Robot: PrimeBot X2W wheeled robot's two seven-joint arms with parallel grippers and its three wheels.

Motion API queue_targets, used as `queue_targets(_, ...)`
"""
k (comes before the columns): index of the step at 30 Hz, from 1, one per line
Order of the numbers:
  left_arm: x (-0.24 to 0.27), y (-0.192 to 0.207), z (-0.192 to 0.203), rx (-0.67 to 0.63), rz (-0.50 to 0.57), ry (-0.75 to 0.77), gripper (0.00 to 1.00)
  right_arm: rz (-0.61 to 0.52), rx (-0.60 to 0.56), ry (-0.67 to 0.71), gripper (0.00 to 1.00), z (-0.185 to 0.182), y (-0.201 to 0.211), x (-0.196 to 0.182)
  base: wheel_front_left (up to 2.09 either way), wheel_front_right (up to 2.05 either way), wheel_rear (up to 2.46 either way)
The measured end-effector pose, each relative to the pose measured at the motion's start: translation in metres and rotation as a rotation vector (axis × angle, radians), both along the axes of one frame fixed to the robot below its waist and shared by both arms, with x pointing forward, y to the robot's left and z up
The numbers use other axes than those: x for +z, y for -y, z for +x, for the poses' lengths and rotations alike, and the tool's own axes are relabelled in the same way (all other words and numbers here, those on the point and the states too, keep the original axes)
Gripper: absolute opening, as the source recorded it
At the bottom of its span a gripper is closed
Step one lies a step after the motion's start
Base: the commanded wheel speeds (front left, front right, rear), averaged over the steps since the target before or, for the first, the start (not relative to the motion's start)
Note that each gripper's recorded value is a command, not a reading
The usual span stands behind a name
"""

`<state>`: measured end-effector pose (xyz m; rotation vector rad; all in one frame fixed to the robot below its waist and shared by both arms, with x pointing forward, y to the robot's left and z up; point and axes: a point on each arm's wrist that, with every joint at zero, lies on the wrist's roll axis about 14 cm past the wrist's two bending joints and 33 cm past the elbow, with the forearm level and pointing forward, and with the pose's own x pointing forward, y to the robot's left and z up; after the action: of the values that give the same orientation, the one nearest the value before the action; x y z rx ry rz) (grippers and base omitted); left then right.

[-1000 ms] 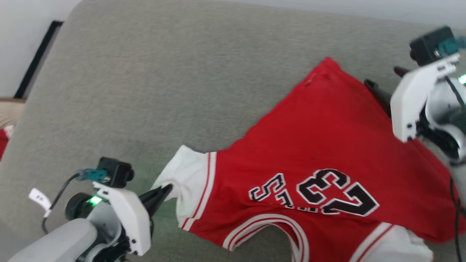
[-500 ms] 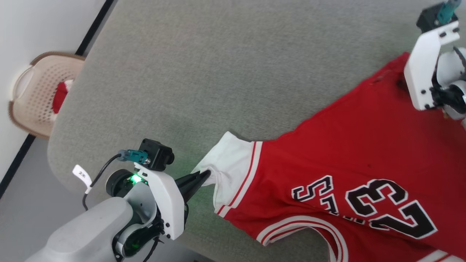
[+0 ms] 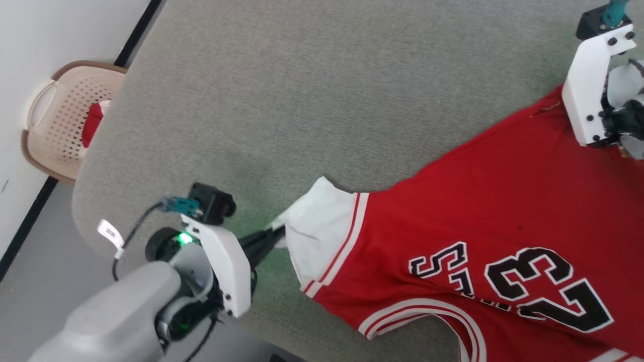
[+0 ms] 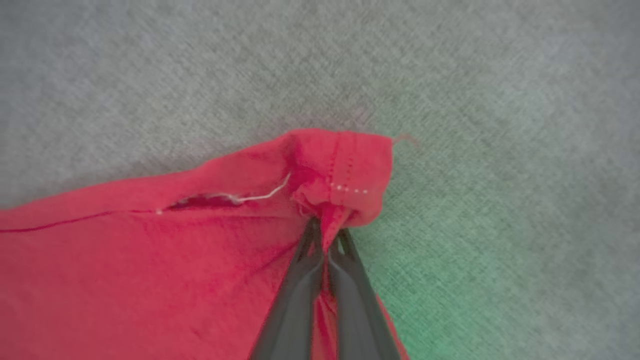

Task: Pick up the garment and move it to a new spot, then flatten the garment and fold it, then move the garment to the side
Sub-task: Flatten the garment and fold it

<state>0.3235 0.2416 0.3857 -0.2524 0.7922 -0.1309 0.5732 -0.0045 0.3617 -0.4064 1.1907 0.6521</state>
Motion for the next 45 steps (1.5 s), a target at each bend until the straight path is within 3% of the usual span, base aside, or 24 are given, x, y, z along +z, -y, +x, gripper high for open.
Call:
queue_targets(10, 0.047, -0.039, 0.052, -0.018, 0.122, 0.091, 0.0, 0.121, -0.018, 0.205, 0.0, 0.015, 0.01, 0.049, 0.0, 0.0, 0.0)
queue_targets(16, 0.104, -0.057, 0.095, -0.076, 0.24, 0.177, 0.0, 0.205, -0.063, 0.392, 0.0, 0.028, 0.035, 0.11, 0.0, 0.0, 0.0)
queue_targets(20, 0.17, -0.056, 0.135, -0.121, 0.339, 0.284, 0.0, 0.265, -0.145, 0.568, 0.0, 0.03, 0.077, 0.176, 0.0, 0.0, 0.0)
queue_targets(31, 0.278, -0.031, 0.174, -0.152, 0.398, 0.492, 0.0, 0.338, -0.225, 0.831, 0.0, -0.001, 0.124, 0.288, 0.0, 0.0, 0.0)
queue_targets(38, 0.323, -0.013, 0.191, -0.158, 0.408, 0.601, 0.0, 0.338, -0.27, 0.927, 0.0, -0.012, 0.143, 0.319, 0.0, 0.0, 0.0)
queue_targets(45, 0.337, -0.008, 0.24, -0.1, 0.402, 0.705, 0.0, 0.354, -0.307, 1.015, 0.0, 0.023, 0.138, 0.318, 0.0, 0.0, 0.0)
